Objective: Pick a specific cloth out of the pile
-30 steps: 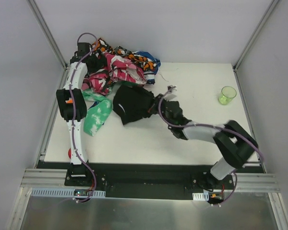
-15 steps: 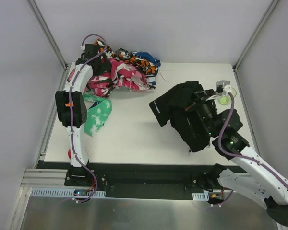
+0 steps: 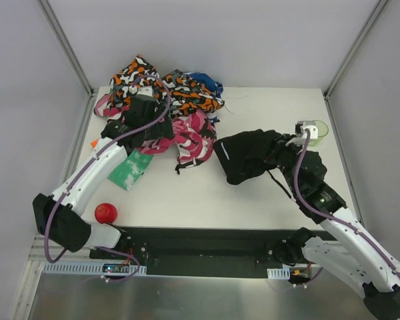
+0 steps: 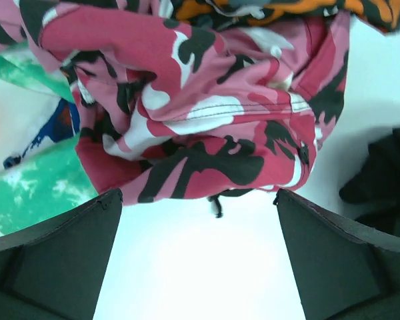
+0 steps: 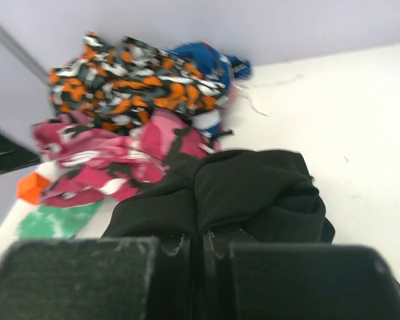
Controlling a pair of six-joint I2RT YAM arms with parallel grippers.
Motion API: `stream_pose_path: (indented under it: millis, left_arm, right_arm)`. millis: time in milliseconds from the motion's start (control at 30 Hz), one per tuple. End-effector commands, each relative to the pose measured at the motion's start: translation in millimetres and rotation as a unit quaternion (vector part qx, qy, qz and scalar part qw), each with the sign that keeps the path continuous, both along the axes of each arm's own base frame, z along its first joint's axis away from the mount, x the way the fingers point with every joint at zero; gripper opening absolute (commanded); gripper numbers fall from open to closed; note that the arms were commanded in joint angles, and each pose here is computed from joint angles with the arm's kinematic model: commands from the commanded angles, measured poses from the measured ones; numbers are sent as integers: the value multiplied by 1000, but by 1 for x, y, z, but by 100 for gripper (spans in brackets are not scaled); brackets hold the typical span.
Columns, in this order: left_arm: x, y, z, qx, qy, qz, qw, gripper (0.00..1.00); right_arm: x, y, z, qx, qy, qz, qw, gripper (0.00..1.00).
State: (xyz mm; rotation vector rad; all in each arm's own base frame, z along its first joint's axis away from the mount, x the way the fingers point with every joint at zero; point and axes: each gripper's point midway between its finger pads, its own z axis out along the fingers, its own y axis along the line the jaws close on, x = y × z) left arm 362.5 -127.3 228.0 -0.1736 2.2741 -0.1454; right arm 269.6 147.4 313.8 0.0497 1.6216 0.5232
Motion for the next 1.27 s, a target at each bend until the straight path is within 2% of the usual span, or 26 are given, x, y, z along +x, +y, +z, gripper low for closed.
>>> stream_pose_path:
  millis: [0, 200, 333, 367, 400, 467, 500, 533, 600, 733, 967, 1233]
  left_arm:
    - [-40, 2, -26, 5, 24, 1, 1000, 99]
    - [-87, 7, -51, -23, 39, 0, 999, 99]
    - [-99, 18, -54, -36, 27, 30, 999, 99]
    - [-101, 18, -54, -40, 25, 28, 999, 99]
    - [-103, 18, -54, -46, 24, 27, 998, 99]
    - [-106, 18, -52, -55, 19, 27, 998, 99]
    - [-107, 19, -51, -55, 15, 27, 998, 99]
    - [-108, 19, -50, -57, 12, 27, 998, 99]
    - [-111, 20, -49, -62, 7, 25, 998, 99]
    - [-115, 22, -40, -72, -10, 21, 997, 99]
    - [-120, 25, -26, -79, -36, 13, 996, 99]
    - [-125, 30, -30, -81, -40, 21, 996, 99]
  right_arm:
    - [13, -34, -48, -17, 66, -103, 992, 0]
    - [12, -81, -110, -91, 144, -223, 960, 0]
    - [13, -73, -157, -137, 200, -202, 949, 0]
    - [13, -66, -171, -146, 219, -184, 947, 4]
    - [12, -60, -180, -152, 233, -169, 946, 19]
    - [8, -57, -191, -162, 260, -157, 939, 62]
    - [7, -60, -187, -162, 265, -166, 936, 74]
    - [1, -72, -182, -171, 268, -190, 929, 95]
    - [-8, -93, -161, -163, 257, -241, 922, 96]
    - [-30, -122, -119, -148, 226, -282, 921, 96]
    - [-50, -139, -93, -114, 176, -282, 936, 96]
    - [-51, -137, -84, -107, 146, -262, 948, 95]
